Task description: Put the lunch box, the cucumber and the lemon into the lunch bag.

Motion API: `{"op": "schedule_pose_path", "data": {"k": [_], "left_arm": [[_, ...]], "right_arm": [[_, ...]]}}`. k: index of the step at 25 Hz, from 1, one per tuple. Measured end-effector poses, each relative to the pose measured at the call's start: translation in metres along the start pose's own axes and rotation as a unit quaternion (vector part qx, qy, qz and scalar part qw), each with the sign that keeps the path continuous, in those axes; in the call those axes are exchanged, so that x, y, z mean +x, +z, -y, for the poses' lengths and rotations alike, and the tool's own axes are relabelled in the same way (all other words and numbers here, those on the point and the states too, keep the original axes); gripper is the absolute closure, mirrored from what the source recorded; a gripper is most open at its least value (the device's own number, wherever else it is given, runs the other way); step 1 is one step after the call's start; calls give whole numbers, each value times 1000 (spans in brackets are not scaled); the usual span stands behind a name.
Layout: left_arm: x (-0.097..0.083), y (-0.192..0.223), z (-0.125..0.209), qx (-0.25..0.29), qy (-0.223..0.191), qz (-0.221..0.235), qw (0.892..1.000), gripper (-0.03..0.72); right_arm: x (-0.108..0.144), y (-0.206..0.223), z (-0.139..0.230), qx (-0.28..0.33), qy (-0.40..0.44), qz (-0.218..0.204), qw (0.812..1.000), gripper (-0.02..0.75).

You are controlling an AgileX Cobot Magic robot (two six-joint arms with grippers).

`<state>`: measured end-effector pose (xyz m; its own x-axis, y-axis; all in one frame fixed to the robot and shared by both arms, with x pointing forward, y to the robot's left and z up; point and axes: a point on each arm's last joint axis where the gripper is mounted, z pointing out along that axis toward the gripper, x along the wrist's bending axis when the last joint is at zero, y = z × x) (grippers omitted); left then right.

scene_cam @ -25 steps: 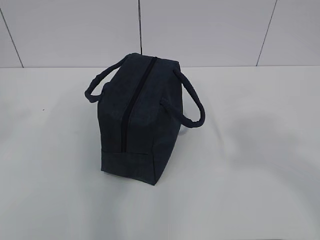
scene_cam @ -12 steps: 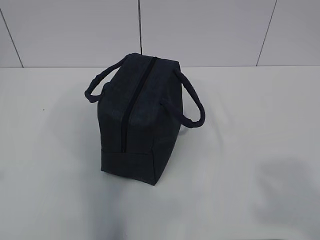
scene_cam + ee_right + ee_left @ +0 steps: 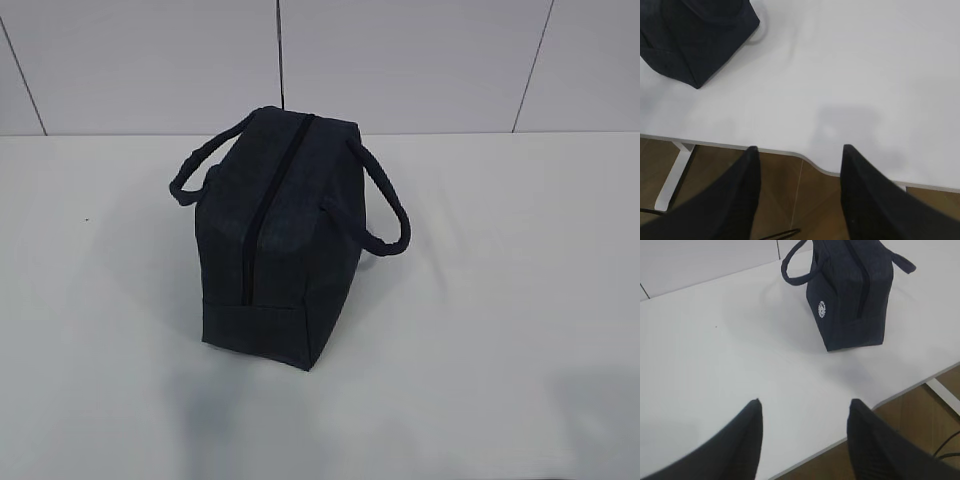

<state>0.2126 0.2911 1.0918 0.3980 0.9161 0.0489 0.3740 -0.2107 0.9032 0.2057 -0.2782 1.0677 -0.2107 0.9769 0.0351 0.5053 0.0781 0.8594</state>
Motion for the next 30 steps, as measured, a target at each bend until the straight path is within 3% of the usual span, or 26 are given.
{"op": "schedule_pose_path", "data": {"k": [10,19,30], "left_arm": [[1,23,26,51,-6,3,999,312],[4,28,26,36,-5,-7,999,328],[4,28,26,35,-4,-8,999,328]], "right_arm": [[-6,17,12,38,3,13,999,349],[-13,26,11,14,-5,45,999,349],[-14,29,11,10,-5,48,999,349]]}}
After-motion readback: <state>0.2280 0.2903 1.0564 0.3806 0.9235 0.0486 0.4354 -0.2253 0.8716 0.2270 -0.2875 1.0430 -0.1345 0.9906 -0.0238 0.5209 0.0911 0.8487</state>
